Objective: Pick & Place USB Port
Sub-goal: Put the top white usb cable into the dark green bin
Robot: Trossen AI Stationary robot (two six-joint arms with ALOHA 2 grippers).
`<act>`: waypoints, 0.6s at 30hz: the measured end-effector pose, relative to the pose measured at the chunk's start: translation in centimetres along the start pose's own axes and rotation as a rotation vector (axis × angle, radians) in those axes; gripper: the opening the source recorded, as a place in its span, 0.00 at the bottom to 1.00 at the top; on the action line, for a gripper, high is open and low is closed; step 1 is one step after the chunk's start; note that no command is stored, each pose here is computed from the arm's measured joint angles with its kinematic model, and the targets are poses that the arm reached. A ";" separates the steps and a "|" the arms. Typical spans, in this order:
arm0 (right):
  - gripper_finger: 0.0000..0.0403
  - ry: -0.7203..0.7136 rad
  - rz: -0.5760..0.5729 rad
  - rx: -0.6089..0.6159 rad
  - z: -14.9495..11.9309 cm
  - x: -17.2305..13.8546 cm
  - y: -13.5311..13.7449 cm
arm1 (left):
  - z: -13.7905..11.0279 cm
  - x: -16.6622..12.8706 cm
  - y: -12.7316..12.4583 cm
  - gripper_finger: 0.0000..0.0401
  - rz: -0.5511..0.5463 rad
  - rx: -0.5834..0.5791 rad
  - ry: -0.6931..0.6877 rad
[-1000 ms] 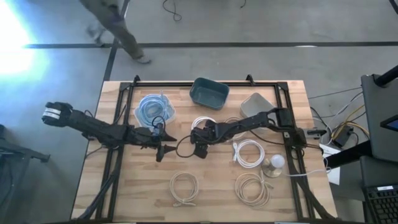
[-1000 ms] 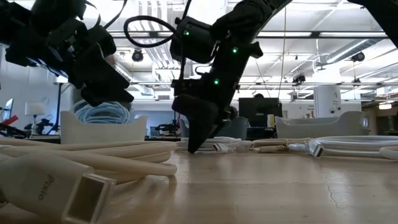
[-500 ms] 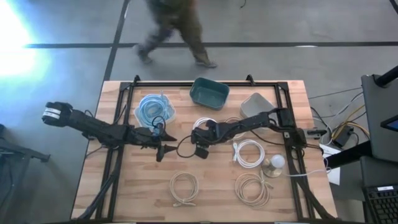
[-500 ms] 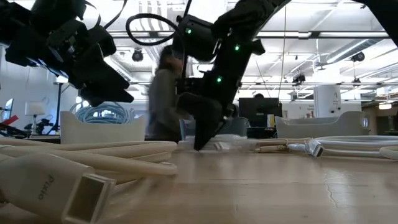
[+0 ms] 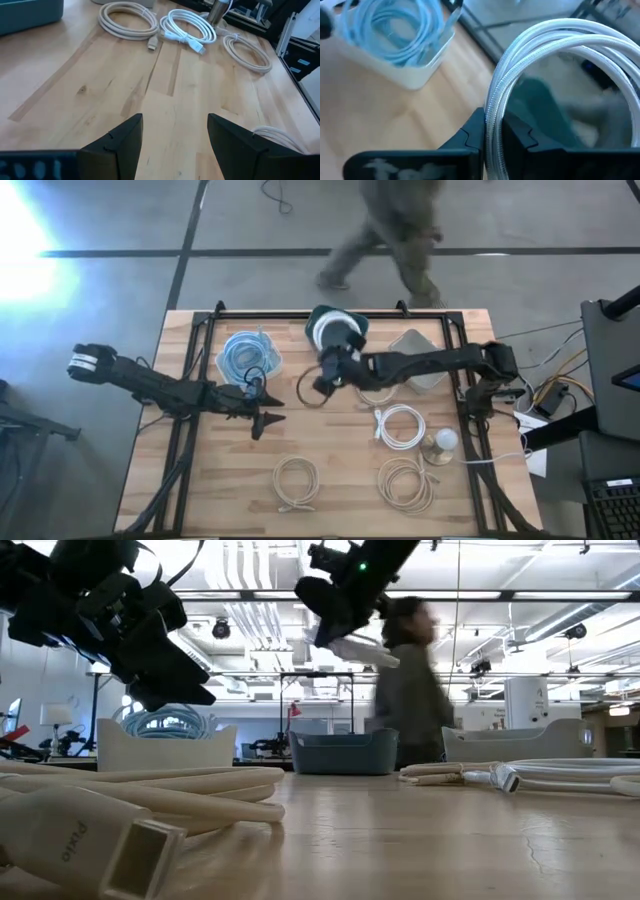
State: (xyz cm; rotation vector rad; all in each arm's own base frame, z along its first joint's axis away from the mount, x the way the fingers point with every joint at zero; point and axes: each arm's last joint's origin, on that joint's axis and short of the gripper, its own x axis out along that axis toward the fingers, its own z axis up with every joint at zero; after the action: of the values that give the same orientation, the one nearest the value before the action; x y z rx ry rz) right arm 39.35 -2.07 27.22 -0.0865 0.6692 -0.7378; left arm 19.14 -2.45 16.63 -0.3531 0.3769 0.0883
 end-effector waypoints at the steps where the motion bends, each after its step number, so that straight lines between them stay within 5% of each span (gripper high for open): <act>1: 0.09 -0.016 -0.003 -0.015 0.3 0.3 -0.4 | 0.0 0.0 0.0 0.55 0.001 0.000 0.000; 7: 0.11 -0.061 -0.031 0.030 1.2 3.9 -2.8 | 0.0 0.0 0.0 0.55 0.007 0.000 -0.002; 18: 0.10 0.113 -0.174 0.244 -3.3 12.7 -4.8 | 0.0 0.0 0.0 0.55 0.008 0.007 0.001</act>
State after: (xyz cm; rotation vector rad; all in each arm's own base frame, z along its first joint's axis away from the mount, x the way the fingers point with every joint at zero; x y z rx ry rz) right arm 41.47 -13.39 19.29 0.1232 0.6792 -0.9921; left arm 19.12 -2.43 16.60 -0.3452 0.3792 0.0944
